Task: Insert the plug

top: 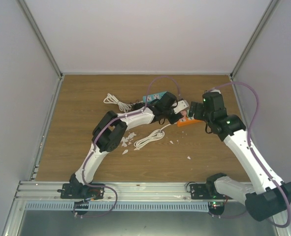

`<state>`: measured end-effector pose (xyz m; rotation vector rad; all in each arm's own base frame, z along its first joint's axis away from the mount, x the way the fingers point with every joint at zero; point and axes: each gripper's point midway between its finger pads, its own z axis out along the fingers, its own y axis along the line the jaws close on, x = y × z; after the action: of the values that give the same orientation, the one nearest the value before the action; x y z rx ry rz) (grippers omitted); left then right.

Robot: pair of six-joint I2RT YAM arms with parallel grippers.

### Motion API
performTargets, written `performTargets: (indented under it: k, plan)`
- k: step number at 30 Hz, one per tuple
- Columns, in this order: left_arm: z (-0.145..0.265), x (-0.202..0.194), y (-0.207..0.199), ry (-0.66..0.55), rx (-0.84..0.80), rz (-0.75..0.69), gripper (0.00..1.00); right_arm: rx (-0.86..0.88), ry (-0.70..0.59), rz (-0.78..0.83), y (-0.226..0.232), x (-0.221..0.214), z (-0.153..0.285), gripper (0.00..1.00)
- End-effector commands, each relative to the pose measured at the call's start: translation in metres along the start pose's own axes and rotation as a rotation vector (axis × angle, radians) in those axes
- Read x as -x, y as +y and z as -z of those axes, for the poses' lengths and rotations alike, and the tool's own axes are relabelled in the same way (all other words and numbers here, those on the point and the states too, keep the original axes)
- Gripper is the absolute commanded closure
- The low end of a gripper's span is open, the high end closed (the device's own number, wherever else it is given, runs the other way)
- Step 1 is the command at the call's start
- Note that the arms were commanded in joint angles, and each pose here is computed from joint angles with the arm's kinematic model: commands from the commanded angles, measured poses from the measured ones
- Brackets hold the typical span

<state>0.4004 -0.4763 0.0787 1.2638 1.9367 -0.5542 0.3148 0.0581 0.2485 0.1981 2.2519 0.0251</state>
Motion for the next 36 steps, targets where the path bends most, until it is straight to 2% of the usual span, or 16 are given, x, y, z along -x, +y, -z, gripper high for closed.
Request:
performTargets:
  k: [1, 10, 12, 15, 19, 20, 22, 26, 30, 33, 36]
  plan:
    - [-0.031, -0.055, -0.004, 0.194, 0.026, 0.071, 0.99, -0.014, -0.032, -0.032, -0.007, 0.005, 0.004, 0.01]
    - [-0.05, -0.033, -0.006, 0.163, 0.041, 0.061, 0.95, -0.02, -0.035, -0.036, -0.009, 0.005, 0.005, 0.0]
    - [-0.051, -0.032, -0.009, 0.159, 0.038, 0.058, 0.91, -0.019, -0.036, -0.037, -0.009, 0.005, 0.005, 0.0]
    - [-0.05, -0.031, -0.012, 0.152, 0.03, 0.043, 0.67, -0.02, -0.036, -0.036, -0.009, 0.005, 0.005, 0.0]
    - [-0.04, -0.016, -0.019, 0.095, 0.007, 0.015, 0.4, -0.02, -0.036, -0.037, -0.009, 0.006, 0.005, 0.0]
    - [-0.034, -0.01, -0.02, 0.07, 0.004, 0.01, 0.3, -0.02, -0.035, -0.036, -0.009, 0.005, 0.005, 0.01]
    - [-0.017, 0.01, -0.03, -0.007, -0.053, -0.018, 0.03, -0.021, -0.036, -0.037, -0.009, 0.006, 0.005, 0.0]
    - [0.03, 0.048, -0.036, -0.159, -0.092, -0.067, 0.01, -0.025, -0.04, -0.04, -0.011, 0.007, 0.005, 0.0]
    - [0.088, 0.077, -0.013, -0.299, -0.085, -0.061, 0.01, -0.026, -0.041, -0.041, -0.011, 0.007, 0.005, 0.0]
    - [0.125, 0.082, 0.02, -0.36, -0.037, -0.027, 0.01, -0.024, -0.043, -0.043, -0.011, 0.008, 0.005, 0.0]
    - [0.139, 0.066, 0.072, -0.348, 0.057, 0.049, 0.01, -0.015, -0.044, -0.042, -0.009, 0.008, 0.006, 0.0]
